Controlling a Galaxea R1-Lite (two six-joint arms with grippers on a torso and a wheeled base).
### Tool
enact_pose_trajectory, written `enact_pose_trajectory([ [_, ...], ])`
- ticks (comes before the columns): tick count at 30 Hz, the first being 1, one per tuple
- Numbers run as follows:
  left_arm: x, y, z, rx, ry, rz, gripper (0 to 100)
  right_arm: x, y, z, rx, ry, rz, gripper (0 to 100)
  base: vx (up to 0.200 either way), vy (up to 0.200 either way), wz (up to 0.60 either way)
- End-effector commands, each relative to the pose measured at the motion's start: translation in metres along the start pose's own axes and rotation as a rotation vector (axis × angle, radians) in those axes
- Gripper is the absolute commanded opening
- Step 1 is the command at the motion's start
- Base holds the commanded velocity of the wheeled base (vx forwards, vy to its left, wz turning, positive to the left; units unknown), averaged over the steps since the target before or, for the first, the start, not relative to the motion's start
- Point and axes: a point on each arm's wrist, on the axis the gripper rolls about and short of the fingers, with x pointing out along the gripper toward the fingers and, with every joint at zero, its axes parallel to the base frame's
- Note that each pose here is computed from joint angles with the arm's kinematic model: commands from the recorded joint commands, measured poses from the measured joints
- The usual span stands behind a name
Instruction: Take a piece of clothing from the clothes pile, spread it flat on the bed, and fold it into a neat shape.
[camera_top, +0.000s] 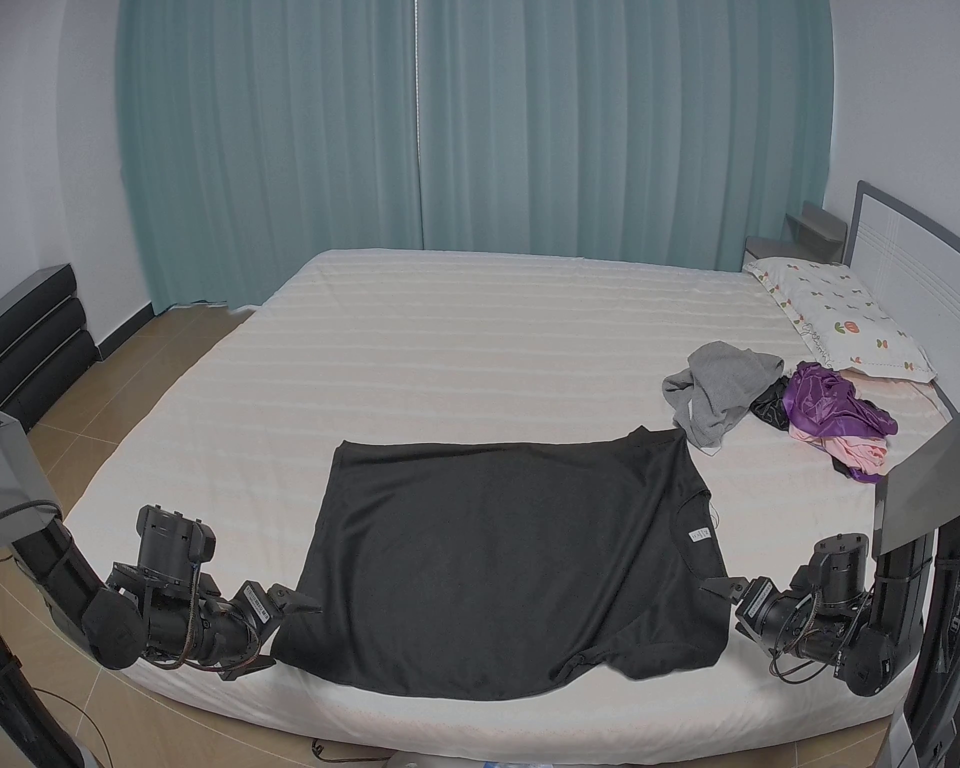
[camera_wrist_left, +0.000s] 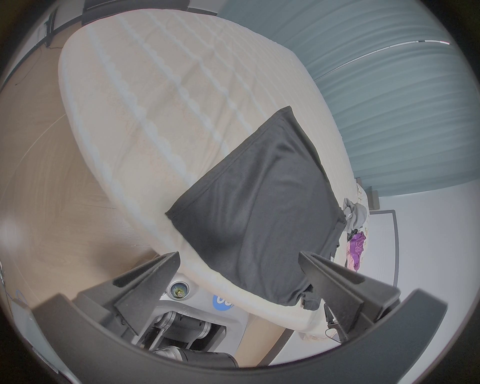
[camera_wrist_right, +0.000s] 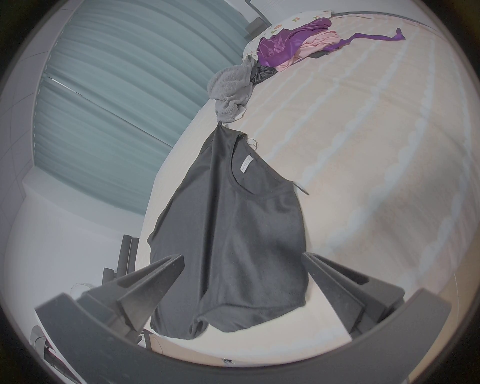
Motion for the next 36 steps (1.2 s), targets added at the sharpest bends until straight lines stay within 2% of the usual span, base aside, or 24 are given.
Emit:
enact_pose_trajectory([
  [1, 0.001, 0.001, 0.0, -0.001, 0.002, 0.003, 100, 0.0, 0.001, 0.0, -0.002, -0.004, 0.008, 100, -0.2, 0.0, 0.0],
  [16, 0.0, 0.0, -0.001, -0.009, 0.002, 0.002, 100, 0.001, 0.001, 0.0, -0.001, -0.005, 0.009, 100, 0.0, 0.0, 0.0],
  [25, 0.0, 0.0, 0.0, -0.017, -0.013, 0.006, 100, 0.0, 0.001, 0.0, -0.001, -0.004, 0.008, 100, 0.0, -0.2, 0.0],
  [32, 0.005, 0.006, 0.002, -0.02, -0.067, 0.078, 100, 0.0, 0.001, 0.0, -0.001, -0.004, 0.008, 100, 0.0, 0.0, 0.0],
  [36, 0.015, 0.011, 0.002, -0.021, -0.09, 0.148, 100, 0.0, 0.001, 0.0, -0.001, -0.004, 0.008, 100, 0.0, 0.0, 0.0],
])
